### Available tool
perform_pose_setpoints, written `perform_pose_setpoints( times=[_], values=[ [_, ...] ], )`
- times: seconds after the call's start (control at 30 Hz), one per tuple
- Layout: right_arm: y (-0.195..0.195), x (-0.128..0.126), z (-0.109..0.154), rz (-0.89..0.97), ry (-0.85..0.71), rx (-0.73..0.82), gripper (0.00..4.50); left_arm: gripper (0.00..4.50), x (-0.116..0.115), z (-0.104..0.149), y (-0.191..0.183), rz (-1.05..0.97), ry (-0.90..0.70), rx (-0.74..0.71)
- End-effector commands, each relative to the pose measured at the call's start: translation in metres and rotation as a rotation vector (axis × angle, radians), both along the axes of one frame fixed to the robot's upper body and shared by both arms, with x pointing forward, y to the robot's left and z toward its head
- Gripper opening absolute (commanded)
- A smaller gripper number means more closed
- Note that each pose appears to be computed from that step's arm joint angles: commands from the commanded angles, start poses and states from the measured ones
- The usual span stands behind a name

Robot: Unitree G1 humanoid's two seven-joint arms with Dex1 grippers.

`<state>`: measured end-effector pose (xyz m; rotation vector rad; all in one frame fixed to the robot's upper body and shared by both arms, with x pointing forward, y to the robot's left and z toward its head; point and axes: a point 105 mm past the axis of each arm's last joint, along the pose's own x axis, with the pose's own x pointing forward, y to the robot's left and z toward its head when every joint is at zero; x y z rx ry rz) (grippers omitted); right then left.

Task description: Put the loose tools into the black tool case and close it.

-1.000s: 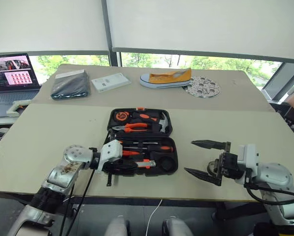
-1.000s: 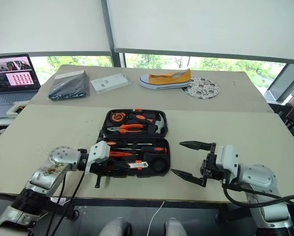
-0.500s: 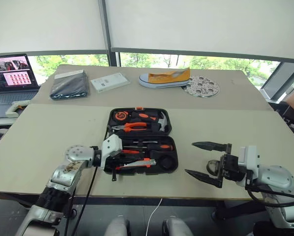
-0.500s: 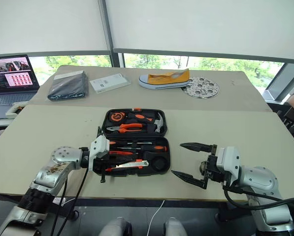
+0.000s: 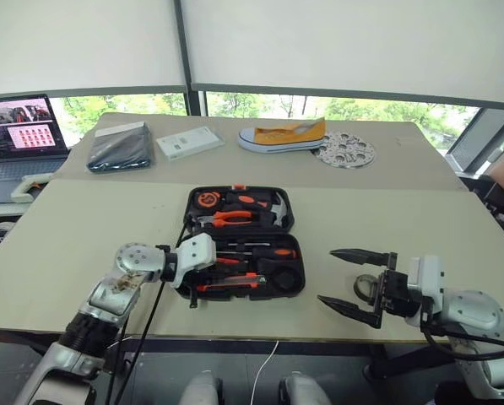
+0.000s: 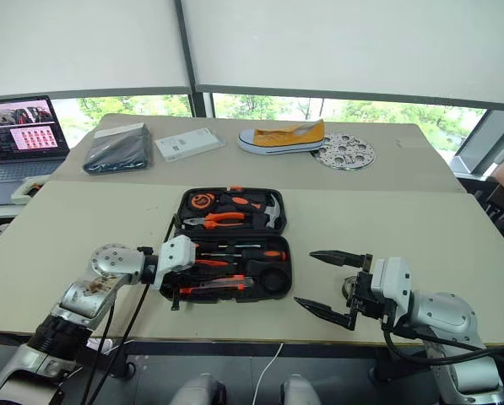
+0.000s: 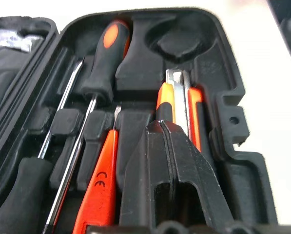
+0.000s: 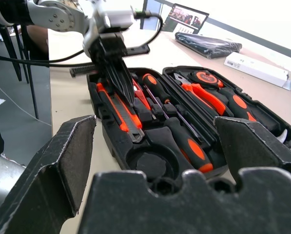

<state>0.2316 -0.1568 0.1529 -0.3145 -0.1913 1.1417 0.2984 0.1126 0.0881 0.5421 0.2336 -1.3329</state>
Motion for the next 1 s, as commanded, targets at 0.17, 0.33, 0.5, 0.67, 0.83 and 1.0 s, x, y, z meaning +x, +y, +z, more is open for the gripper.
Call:
perform_pose_setpoints(
  times=[0.17, 0.33, 0.5, 0.67, 0.83, 1.0],
  values=[
    [-0.002, -0.001, 0.009, -0.016, -0.041, 0.012, 4.5, 0.02, -0.011, -0.04, 0.015, 0.02, 0.081, 0.048],
    [-0.013, 0.003, 0.012, -0.08, -0.083, 0.015, 4.5, 0.02, 0.007, 0.003, 0.018, 0.088, -0.057, -0.179],
    [-0.055, -0.001, 0.005, -0.254, -0.081, -0.024, 4.5, 1.49, -0.005, 0.06, 0.028, 0.01, -0.122, -0.451],
    [-0.117, -0.02, -0.021, -0.502, -0.006, -0.096, 4.5, 3.17, -0.023, 0.081, 0.054, 0.007, -0.046, -0.484],
    [-0.151, -0.045, -0.055, -0.651, 0.114, -0.132, 4.5, 4.47, -0.045, 0.068, 0.081, 0.001, -0.079, -0.4],
    [-0.146, -0.061, -0.062, -0.644, 0.192, -0.138, 4.5, 4.47, -0.059, 0.052, 0.102, 0.041, -0.052, -0.412]
  ],
)
